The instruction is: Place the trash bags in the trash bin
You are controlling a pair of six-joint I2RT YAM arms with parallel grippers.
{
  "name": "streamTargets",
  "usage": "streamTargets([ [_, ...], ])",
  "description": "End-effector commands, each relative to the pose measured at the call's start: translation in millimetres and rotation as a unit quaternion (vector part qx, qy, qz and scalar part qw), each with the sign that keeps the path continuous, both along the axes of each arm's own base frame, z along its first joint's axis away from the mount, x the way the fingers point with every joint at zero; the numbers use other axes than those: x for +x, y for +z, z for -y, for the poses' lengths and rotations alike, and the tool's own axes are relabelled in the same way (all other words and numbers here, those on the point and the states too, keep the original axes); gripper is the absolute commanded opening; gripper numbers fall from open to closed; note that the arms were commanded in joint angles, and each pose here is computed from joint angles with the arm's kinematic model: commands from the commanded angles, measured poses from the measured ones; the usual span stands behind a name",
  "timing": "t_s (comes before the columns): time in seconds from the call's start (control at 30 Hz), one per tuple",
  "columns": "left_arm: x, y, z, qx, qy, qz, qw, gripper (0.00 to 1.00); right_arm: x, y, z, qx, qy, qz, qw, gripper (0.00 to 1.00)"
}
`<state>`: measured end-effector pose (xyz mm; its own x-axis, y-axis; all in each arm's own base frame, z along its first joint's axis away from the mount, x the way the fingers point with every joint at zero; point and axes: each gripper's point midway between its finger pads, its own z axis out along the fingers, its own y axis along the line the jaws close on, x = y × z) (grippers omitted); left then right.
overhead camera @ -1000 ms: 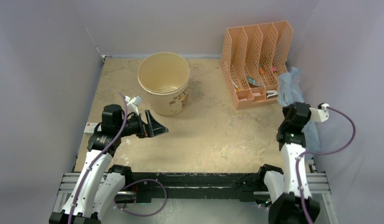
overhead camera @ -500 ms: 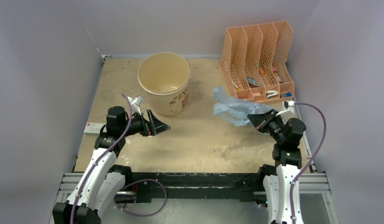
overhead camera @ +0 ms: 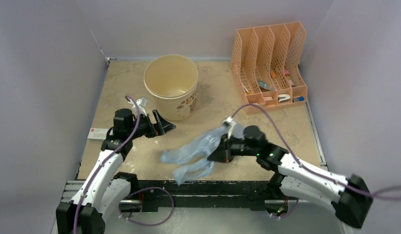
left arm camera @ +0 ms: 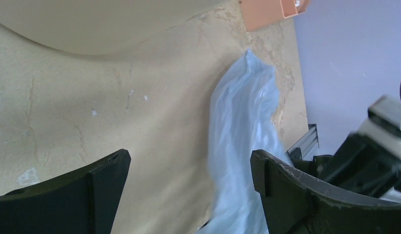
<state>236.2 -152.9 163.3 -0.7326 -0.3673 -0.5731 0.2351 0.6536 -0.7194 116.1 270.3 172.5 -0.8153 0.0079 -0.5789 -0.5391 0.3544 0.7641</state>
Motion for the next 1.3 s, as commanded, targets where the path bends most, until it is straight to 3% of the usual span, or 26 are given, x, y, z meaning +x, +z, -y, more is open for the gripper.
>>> streamTargets([
  [0.0,17,10,-8,0.018,0.031,0.029,0.999,0.95,14,16,-45,-0.037,-0.024,0.072,0.996,0.24],
  [0.17,24,8,-7,0.023,0.027,0.03,0.999,0.94,57,18,-37,-0.103,-0.121,0.096,0.983,0.52],
  [0.3,22,5,-7,0.019,0.032,0.019,0.999,0.93,72,47,-49,-0.031,-0.169,0.091,0.981,0.62],
  [0.47,-2,-11,-2,-0.016,0.027,-0.028,0.999,0.9,96,60,-93,0.039,-0.177,0.078,0.98,0.63],
  [0.6,-19,-19,-1,-0.042,0.041,-0.06,0.996,0.9,134,74,-117,0.079,-0.235,0.078,0.966,0.64],
  [0.83,-23,-14,-26,-0.013,0.125,-0.06,0.99,0.91,184,63,-146,0.107,-0.314,0.063,0.941,0.66],
  [1.0,-24,-3,-31,-0.007,0.137,-0.044,0.99,0.95,210,68,-146,0.15,-0.369,0.067,0.915,0.8],
  [1.1,-28,1,-27,-0.006,0.117,-0.038,0.992,0.98,239,71,-147,0.112,-0.413,0.078,0.9,0.87],
  [1.27,-29,5,-20,-0.021,0.096,-0.035,0.995,0.99,281,40,-152,0.049,-0.401,0.072,0.912,0.87],
])
